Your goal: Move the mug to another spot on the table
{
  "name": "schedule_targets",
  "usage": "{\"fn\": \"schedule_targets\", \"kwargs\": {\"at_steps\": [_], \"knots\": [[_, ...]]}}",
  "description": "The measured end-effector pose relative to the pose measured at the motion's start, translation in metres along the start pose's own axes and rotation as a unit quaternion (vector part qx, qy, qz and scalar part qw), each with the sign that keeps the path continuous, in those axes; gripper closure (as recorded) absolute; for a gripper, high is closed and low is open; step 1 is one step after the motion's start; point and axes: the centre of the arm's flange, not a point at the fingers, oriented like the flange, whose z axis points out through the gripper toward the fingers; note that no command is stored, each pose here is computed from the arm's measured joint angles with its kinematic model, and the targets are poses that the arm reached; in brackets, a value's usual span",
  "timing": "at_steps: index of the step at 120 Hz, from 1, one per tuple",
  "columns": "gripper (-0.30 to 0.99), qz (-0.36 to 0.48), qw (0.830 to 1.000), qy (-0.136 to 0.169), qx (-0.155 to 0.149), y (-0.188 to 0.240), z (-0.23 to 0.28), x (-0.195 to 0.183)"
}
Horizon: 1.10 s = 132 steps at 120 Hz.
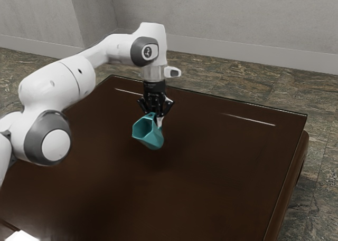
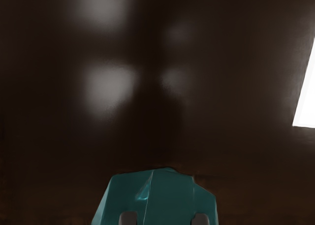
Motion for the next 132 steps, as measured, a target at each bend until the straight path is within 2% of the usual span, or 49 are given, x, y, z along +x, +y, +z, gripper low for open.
{"fn": "schedule_targets", "kwargs": {"at_steps": [23,34,62,132], "knots": [[0.77,-0.017,0.998,-0.054,0.027,-0.015,0.017,-0.019],[0.78,-0.029,0.997,-0.067,0.036,-0.029,0.026,-0.027],[0.79,-0.04,0.995,-0.077,0.047,-0.049,0.044,-0.027],[0.79,-0.05,0.993,-0.098,0.04,-0.075,0.097,-0.007]]}}
